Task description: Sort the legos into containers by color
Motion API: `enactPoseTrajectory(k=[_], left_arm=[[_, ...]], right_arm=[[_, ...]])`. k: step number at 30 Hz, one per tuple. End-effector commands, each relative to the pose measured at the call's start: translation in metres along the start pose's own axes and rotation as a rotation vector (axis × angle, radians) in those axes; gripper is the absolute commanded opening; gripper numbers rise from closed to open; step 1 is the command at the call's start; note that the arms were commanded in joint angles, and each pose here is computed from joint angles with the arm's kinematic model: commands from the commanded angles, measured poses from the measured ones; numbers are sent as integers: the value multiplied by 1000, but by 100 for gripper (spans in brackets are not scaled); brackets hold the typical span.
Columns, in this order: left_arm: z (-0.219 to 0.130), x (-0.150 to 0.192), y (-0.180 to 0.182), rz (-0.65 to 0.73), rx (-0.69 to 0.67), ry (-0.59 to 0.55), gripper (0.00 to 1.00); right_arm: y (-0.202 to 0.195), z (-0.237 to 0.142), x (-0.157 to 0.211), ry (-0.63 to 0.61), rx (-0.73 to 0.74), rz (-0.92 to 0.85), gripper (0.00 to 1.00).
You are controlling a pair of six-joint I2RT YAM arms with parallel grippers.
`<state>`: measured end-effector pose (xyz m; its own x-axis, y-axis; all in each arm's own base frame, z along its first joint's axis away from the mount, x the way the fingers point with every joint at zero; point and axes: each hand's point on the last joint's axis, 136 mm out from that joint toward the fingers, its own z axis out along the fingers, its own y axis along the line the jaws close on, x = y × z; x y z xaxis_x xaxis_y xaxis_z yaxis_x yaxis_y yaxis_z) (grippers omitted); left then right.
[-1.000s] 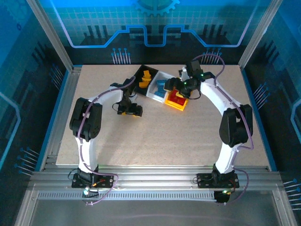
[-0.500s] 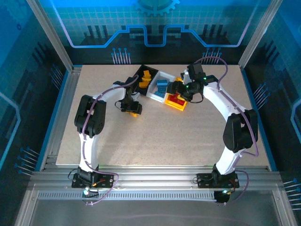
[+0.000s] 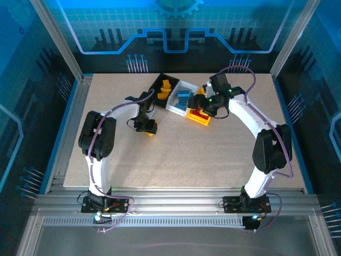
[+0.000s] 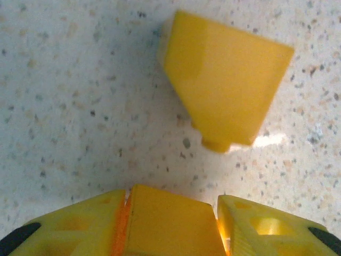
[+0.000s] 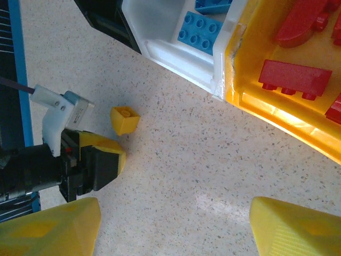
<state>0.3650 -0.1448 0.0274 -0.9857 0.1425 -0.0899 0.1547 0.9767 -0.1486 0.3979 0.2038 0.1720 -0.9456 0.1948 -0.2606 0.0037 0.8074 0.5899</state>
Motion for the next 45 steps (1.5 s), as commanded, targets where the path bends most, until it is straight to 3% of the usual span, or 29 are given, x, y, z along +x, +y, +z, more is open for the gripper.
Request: enactPoseTrajectory(k=[1, 6, 12, 22, 28, 30, 32, 37, 45], left_arm=[[-31, 11, -8, -30, 27, -20, 45], [-79, -9, -11, -96, 81, -119, 46], [-120, -78, -24, -178, 188, -249, 46], [-102, -203, -42, -328, 316, -371, 47], [-82, -251, -20, -490, 364, -465, 47], [-80, -261, -13, -534, 386, -492, 48], [-77, -267, -10, -560, 399, -506, 59], [-84, -271, -13, -550, 417, -525, 68], [-109, -235, -25, -403, 349, -489, 70]], right_arm=[[4, -5, 6, -12, -5, -22, 75], [-1, -2, 13, 0, -6, -18, 75], [-8, -8, 28, 14, 1, -14, 76], [-14, -37, 56, 27, 34, -37, 76], [-12, -52, 66, 15, 28, -67, 76], [-13, -54, 69, 15, 24, -75, 77], [-15, -52, 71, 19, 29, -80, 78], [-17, -41, 71, 44, 12, -68, 81], [1, -24, 68, 64, -19, -108, 81]])
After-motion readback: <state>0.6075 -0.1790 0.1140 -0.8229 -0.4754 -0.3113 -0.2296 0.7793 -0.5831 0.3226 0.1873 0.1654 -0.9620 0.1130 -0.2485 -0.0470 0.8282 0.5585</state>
